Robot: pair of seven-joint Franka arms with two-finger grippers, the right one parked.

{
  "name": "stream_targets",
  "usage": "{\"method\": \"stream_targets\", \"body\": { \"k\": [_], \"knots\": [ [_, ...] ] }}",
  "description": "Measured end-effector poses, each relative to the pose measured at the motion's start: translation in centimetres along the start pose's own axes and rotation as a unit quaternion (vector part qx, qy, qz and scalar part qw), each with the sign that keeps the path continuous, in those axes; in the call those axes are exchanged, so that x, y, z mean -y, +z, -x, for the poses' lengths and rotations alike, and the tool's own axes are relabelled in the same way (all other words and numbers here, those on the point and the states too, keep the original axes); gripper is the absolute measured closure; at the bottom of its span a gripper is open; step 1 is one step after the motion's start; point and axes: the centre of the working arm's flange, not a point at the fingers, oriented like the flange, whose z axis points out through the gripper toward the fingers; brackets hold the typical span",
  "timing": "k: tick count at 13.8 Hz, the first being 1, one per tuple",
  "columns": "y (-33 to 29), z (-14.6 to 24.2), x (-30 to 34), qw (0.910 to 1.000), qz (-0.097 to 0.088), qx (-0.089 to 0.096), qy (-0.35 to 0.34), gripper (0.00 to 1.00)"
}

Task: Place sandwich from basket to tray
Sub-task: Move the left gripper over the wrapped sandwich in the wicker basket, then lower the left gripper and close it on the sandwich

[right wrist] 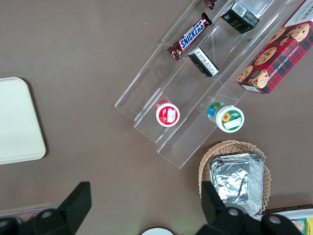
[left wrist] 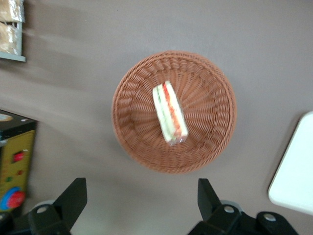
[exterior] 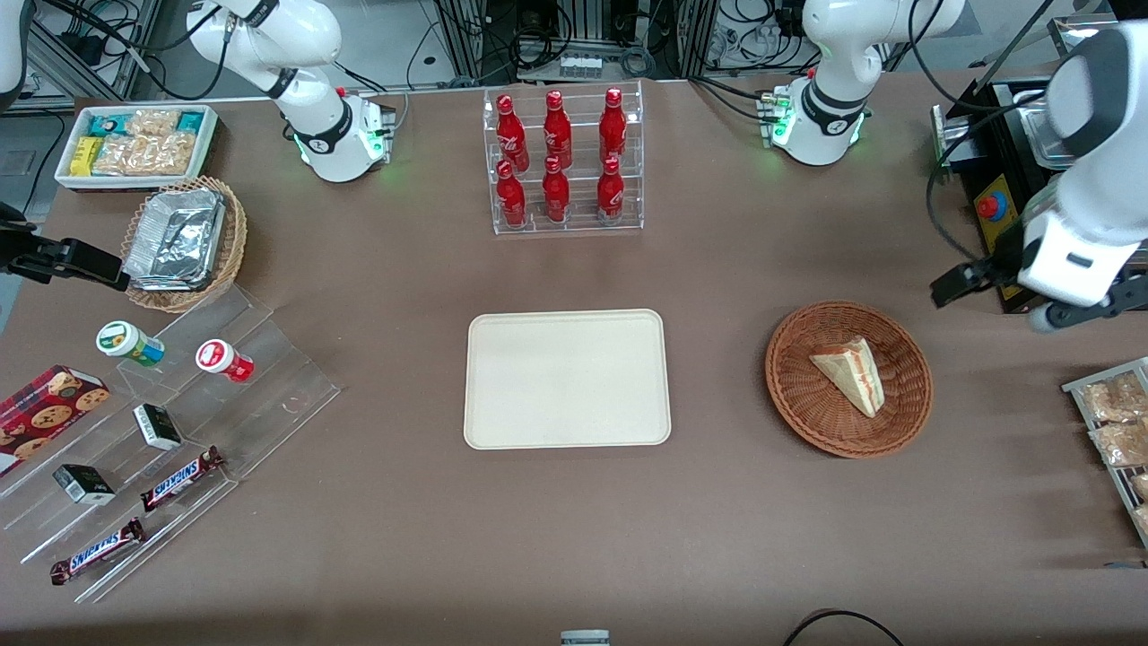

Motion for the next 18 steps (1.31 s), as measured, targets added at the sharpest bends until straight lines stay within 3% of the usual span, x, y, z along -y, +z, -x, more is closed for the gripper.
{"method": "stream_targets", "body": {
  "k": [3,7,11,18],
  "knots": [
    [5.2,0.1,-1.6,0.9976,0.002,0.001,-0.069,0.0],
    [13.2,0.4,-4.3,0.9955,-0.016,0.007,-0.093,0.0],
    [20.3,1.2,-4.9,0.9954,-0.003,0.003,-0.095,0.0],
    [23.5,1.3,-4.4,0.9947,-0.005,0.015,-0.102,0.03]
  ]
}}
